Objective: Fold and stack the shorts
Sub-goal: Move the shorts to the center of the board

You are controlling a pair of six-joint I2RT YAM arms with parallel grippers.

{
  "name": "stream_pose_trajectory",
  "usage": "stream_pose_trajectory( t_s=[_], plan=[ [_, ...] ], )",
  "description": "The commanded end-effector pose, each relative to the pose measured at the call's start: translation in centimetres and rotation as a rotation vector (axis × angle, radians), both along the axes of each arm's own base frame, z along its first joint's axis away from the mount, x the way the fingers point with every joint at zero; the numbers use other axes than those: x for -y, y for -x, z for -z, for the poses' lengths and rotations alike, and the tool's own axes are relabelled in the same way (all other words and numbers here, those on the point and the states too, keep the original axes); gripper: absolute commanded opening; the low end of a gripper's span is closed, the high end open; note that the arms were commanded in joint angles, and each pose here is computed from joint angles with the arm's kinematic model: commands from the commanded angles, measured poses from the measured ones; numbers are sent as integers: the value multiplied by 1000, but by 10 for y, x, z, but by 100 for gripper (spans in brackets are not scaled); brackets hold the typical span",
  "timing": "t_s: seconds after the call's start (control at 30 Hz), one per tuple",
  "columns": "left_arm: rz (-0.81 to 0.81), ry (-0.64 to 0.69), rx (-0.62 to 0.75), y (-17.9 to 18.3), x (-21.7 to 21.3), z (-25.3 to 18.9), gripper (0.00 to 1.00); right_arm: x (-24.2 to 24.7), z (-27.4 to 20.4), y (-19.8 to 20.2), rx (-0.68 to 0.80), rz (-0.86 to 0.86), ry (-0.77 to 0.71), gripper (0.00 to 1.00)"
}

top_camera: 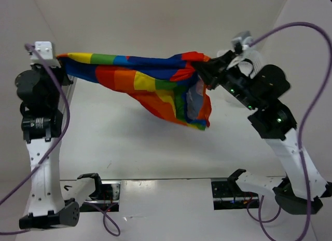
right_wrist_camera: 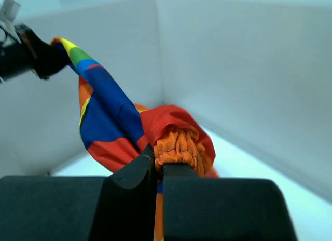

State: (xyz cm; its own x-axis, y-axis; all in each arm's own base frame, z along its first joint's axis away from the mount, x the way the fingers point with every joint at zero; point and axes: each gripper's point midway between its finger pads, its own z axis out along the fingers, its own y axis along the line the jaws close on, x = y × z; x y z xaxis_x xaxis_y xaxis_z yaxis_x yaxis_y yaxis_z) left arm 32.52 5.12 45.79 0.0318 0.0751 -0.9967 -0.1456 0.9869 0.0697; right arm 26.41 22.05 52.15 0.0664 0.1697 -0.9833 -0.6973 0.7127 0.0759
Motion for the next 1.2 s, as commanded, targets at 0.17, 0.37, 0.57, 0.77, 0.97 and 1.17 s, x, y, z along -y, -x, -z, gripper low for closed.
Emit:
stream_pose_trajectory(
  t_s=[0.17,0.37,0.57,0.77,0.97,1.17],
  plan=[
    [-93,-26,208,32,-13,-88,0,-9,-27,24,7,-81,-47,0],
    [24,-8,17,-47,2,-31,0,-30,46,-45,-193,-78,-62,0],
    [123,17,-244,-147,36,87,0,6,161,-173,-576,113,-151,16],
    [108,26,-523,-233,41,185,66,9,228,-255,-729,284,-123,83],
    [237,48,-465,-176,64,158,90,42,234,-230,-660,417,22,95],
    [344,100,-920,-49,99,300,86,81,309,-189,-708,535,200,83]
  ],
)
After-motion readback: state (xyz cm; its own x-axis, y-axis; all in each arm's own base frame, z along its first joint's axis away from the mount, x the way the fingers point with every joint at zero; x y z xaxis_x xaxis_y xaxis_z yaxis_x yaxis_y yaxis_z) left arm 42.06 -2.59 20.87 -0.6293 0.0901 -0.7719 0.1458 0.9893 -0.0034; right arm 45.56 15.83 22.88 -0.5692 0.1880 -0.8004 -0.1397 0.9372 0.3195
